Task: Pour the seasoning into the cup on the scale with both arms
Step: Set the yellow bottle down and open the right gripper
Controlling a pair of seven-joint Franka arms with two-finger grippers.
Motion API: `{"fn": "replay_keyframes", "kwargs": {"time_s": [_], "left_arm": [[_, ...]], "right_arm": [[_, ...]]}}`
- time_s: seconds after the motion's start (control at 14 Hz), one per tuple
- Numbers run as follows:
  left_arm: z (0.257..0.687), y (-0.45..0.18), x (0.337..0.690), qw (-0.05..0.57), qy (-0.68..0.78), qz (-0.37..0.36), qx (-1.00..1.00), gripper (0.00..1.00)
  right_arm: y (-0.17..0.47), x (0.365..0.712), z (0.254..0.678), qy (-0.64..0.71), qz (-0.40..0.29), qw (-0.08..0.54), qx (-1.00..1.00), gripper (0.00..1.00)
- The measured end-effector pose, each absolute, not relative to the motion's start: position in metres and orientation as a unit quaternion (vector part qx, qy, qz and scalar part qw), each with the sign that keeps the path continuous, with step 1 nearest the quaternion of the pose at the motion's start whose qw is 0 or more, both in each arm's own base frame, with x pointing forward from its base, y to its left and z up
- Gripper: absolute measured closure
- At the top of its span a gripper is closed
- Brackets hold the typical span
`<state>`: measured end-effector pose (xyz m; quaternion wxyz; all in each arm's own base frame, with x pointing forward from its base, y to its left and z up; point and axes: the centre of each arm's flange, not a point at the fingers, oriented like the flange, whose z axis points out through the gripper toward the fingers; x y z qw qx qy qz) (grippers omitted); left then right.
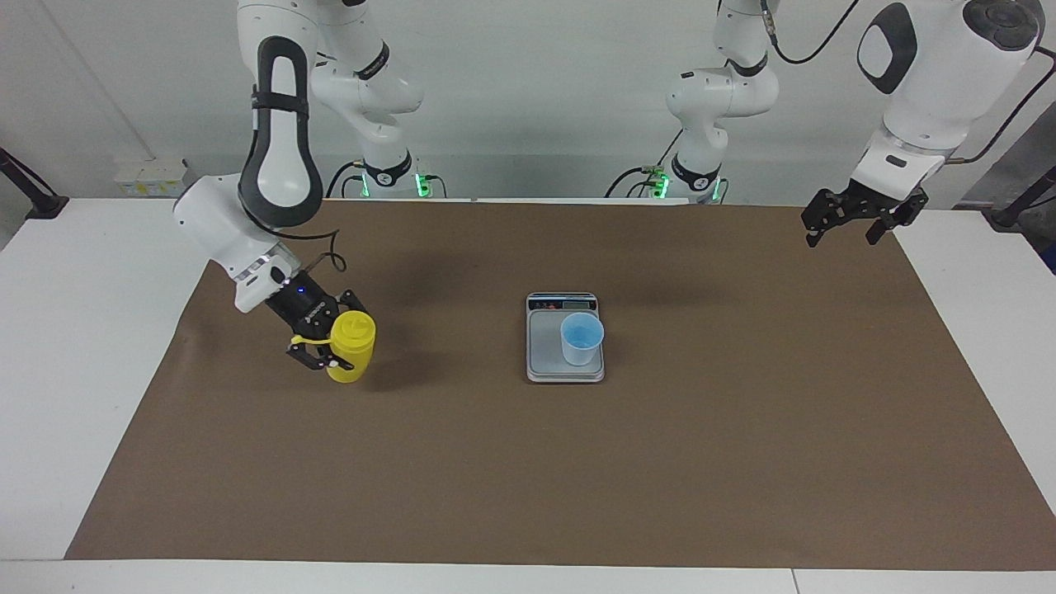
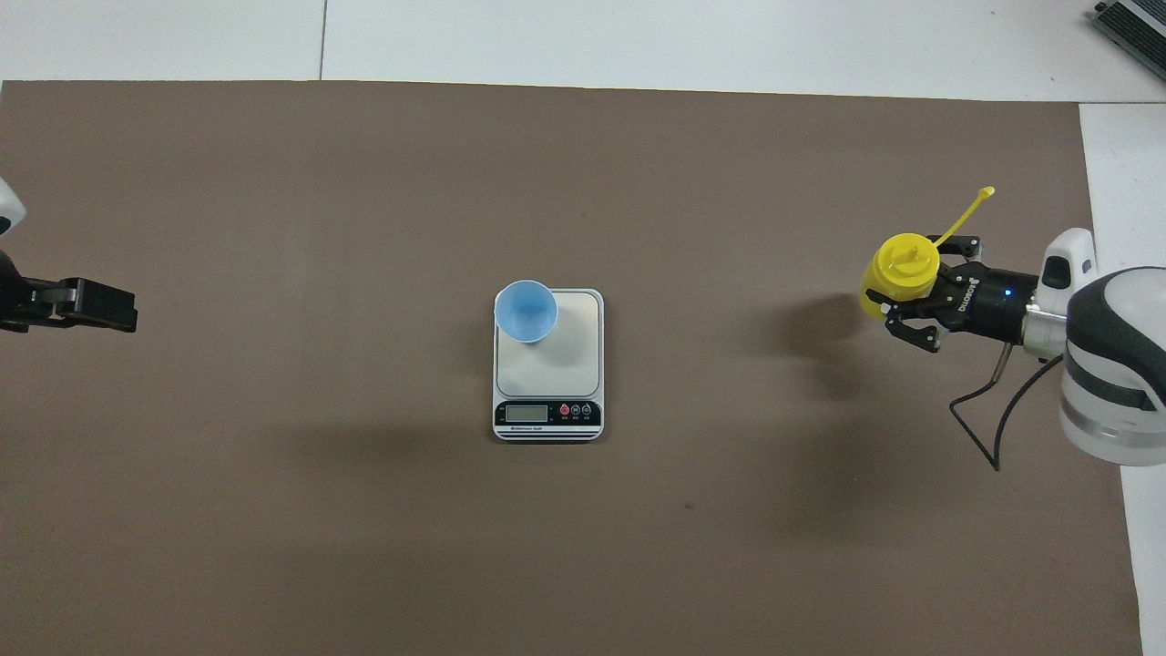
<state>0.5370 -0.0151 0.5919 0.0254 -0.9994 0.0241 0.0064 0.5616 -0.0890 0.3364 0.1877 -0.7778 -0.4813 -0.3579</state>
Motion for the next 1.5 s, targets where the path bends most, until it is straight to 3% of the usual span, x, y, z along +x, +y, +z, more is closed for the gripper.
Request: {"fn": "replay_keyframes", "kwargs": {"time_s": [0.5, 0.71, 0.78, 1.07, 1.5], "left_arm": [[0.592, -0.015, 0.537, 0.025, 0.024, 0.006, -0.999, 0.0], [0.592, -0.015, 0.537, 0.025, 0.024, 0.006, -0.999, 0.0], [0.592, -0.015, 0.537, 0.025, 0.024, 0.006, -0.999, 0.0], [0.592, -0.015, 0.537, 0.025, 0.024, 0.006, -0.999, 0.0], [0.592, -0.015, 0.537, 0.025, 0.024, 0.006, -0.999, 0.0]], "right_arm": [[-0.143, 0.542, 0.29, -0.465, -0.377, 0.221, -0.77, 0.55], [-0.151, 0.539, 0.284, -0.466, -0.38, 0.223, -0.768, 0.51], [-0.151, 0.54, 0.284, -0.466, -0.38, 0.222, -0.767, 0.44], [-0.171, 0.535, 0.286, -0.454, -0.386, 0.214, -0.774, 0.01], [-0.207, 0.517, 0.283, -0.475, -0.352, 0.199, -0.782, 0.0]]}}
